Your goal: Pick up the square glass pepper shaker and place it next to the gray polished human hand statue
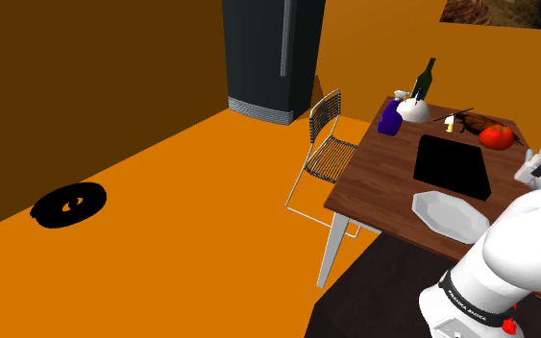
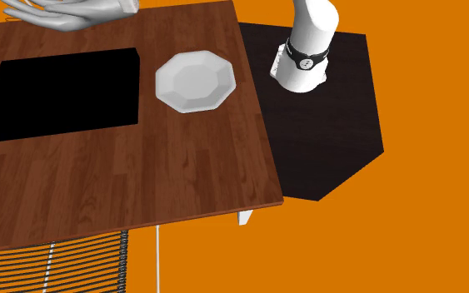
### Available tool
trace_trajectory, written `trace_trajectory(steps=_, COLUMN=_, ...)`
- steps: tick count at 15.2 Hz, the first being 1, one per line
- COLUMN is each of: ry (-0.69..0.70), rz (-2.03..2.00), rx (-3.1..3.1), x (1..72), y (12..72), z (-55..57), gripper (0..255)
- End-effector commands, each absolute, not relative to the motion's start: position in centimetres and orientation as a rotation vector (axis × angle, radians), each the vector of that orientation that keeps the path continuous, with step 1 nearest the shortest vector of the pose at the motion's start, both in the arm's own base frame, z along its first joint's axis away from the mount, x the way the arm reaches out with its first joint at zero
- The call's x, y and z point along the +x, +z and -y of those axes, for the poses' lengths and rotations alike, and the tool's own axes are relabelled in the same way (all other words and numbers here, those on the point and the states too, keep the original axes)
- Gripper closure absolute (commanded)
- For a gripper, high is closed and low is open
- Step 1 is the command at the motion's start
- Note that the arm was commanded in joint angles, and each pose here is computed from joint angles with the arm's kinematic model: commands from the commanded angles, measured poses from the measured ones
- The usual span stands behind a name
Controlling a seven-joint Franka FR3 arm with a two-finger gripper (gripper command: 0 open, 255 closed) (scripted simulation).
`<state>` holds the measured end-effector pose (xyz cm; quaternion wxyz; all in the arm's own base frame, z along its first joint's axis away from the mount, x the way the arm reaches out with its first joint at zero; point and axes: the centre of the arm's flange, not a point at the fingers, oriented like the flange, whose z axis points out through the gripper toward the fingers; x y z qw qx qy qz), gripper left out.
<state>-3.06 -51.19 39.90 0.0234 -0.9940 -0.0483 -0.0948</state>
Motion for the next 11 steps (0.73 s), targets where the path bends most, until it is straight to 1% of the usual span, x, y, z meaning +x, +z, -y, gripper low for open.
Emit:
trace_trajectory(steps=1, ry=-0.294, rz=0.150, rx=-3.078, x=-3.0, y=38.9, z=51.2, gripper=255)
trace_trajectory(steps=11, ry=-0.294, rz=0.150, rx=-3.078, x=-3.0, y=33.6, z=51.2, gripper=255)
